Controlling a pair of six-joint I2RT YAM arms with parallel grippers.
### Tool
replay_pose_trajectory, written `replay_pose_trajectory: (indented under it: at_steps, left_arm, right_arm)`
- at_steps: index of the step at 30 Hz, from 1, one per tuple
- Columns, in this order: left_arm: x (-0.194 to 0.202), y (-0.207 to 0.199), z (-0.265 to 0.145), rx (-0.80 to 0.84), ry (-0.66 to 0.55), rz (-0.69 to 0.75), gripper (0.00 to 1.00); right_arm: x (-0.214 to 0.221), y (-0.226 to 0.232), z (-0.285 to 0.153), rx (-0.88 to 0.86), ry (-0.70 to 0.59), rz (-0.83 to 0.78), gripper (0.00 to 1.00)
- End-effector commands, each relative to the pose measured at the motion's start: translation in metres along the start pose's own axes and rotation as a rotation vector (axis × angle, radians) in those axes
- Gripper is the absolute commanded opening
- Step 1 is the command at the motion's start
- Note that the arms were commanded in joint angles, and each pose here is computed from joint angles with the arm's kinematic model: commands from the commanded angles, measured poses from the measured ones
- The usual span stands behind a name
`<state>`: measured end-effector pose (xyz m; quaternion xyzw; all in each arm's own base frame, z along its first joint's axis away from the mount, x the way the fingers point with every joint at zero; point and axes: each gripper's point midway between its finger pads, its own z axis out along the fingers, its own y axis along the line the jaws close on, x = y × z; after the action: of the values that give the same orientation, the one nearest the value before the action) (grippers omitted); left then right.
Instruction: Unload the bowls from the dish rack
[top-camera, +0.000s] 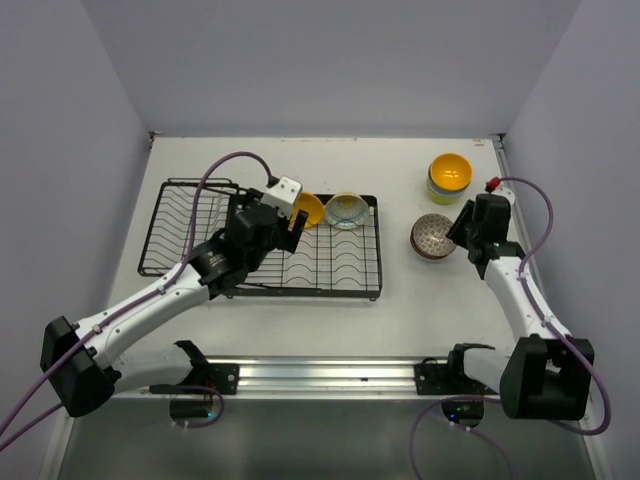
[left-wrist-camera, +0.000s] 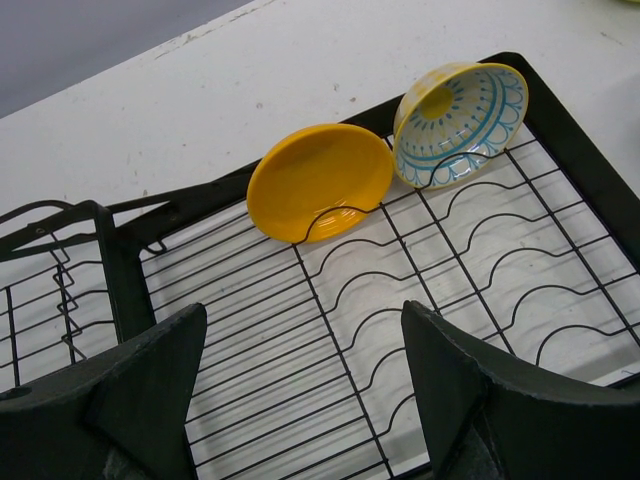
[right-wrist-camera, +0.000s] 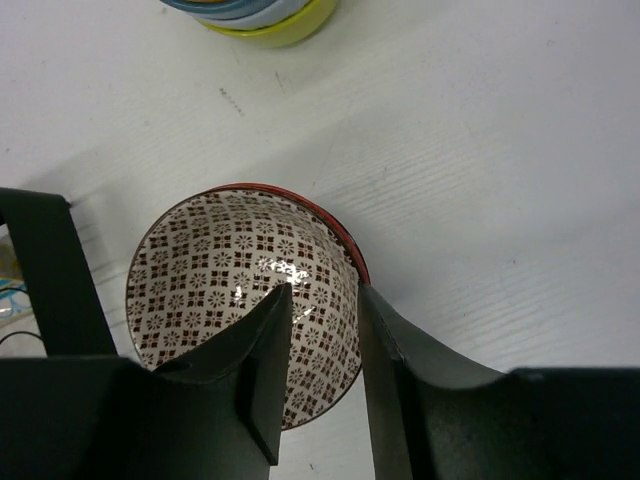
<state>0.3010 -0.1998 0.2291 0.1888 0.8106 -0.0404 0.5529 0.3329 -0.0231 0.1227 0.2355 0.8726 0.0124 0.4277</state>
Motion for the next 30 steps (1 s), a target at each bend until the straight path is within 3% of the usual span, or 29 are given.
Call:
replay_pose_trajectory:
  at_steps: [1,9,17,23,30]
  left_arm:
    - [-0.004,-0.002,0.002,0.003,-0.024,0.017,0.82]
    - [0.006,0.006,0.011,-0.058,-0.018,0.081,0.84]
    - [-0.005,-0.025,0.036,0.056,-0.014,0.131,0.84]
    - [-0.038,-0.05,0.058,0.128,-0.073,0.13,0.84]
    - [-0.049,-0.079,0.112,0.156,-0.063,0.212,0.85]
  right_arm:
    - [-0.038,0.019,-0.024,-0.089,-0.115,0.031,0.38]
    - [-0.012,0.026,-0.025,-0.202,-0.129,0.018,0.55]
    - [-0.005,0.04,-0.026,-0.287,-0.126,0.07,0.59]
    - [-0.004,0.045,-0.028,-0.316,-0.118,0.078,0.6]
    - [-0.007,0.047,-0.033,-0.302,-0.136,0.062,0.61]
